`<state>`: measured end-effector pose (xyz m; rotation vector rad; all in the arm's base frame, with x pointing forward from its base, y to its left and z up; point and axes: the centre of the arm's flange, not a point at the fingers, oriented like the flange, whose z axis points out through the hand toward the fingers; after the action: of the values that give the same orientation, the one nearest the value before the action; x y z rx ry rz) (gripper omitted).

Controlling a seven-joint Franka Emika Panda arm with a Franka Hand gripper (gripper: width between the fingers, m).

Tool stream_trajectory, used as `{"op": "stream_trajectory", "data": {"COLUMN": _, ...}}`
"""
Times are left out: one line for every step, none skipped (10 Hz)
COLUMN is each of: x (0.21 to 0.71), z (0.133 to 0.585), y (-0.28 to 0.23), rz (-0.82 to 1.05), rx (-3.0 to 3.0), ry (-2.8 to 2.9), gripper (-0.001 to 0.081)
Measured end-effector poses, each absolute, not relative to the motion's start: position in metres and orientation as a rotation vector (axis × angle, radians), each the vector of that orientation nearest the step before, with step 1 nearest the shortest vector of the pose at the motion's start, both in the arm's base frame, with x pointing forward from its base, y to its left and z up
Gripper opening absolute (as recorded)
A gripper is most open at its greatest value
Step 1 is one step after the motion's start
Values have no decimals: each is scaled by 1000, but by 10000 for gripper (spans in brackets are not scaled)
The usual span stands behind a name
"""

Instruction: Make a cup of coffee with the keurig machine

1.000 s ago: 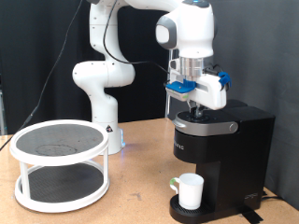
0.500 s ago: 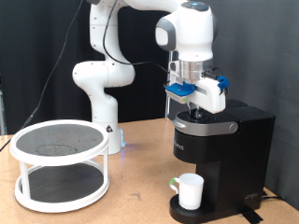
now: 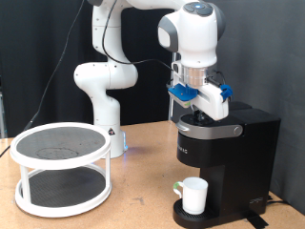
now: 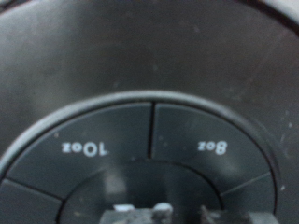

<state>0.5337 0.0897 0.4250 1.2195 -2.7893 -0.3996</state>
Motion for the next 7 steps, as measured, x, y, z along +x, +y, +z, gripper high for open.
{"op": "stream_trajectory", "data": {"x": 535, "z": 425, "y": 88, "rz": -412, "rx": 1210, "ry": -2782, "gripper": 0}}
{"op": "stream_trajectory", "data": {"x": 536, "z": 424, "y": 87, "rz": -424, "rx": 1201, "ry": -2774, "gripper": 0}}
{"op": "stream_trajectory", "data": {"x": 538, "z": 424, "y": 85, "rz": -441, "rx": 1191, "ry": -2761, "gripper": 0}}
{"op": "stream_trajectory", "data": {"x": 539, "z": 423, "y": 84, "rz": -455, "rx": 1181, "ry": -2749, "gripper": 0}}
{"op": "stream_trajectory", "data": {"x": 540, "z": 423, "y": 83, "rz": -463, "rx": 1175, "ry": -2739, "gripper": 0}}
{"op": "stream_trajectory", "data": {"x": 541, "z": 422, "y": 82, "rz": -467, "rx": 1172, "ry": -2735, "gripper": 0}}
{"op": "stream_trajectory", "data": {"x": 541, "z": 422, "y": 81, "rz": -468, "rx": 1170, "ry": -2734, "gripper": 0}}
